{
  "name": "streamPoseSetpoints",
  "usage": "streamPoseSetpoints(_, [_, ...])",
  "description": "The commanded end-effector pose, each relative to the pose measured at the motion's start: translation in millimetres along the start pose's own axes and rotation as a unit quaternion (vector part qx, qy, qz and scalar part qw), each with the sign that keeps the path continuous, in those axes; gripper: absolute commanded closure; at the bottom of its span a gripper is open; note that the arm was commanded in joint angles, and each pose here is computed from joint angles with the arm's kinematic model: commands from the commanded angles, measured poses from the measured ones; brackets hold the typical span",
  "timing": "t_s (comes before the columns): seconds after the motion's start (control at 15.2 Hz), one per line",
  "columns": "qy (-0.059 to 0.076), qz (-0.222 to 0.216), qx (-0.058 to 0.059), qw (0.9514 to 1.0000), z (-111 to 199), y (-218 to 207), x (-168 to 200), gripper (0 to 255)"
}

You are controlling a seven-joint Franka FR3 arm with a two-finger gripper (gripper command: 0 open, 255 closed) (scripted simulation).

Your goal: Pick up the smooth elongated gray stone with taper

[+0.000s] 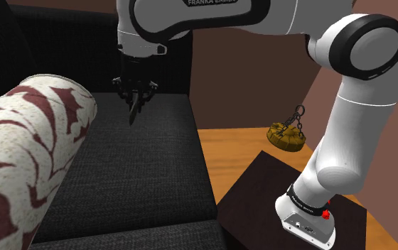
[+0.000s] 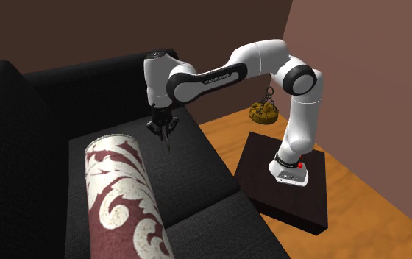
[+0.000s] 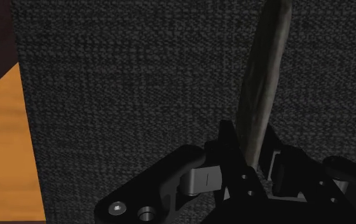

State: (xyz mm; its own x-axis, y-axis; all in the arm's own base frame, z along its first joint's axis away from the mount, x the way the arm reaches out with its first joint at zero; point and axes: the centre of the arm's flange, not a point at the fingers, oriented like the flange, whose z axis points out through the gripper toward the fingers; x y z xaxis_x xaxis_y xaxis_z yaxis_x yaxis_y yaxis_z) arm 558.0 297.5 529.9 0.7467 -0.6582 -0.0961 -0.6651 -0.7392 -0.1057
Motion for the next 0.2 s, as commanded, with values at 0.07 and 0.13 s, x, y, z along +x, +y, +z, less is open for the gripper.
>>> streamPoseSetpoints(0.07, [0.0, 0.0, 0.0, 1.0, -12.5, -0.8, -1.3, 255])
streamPoseSetpoints(0.13, [0.0, 0.0, 0.0, 1.0, -12.5, -0.8, -1.3, 255])
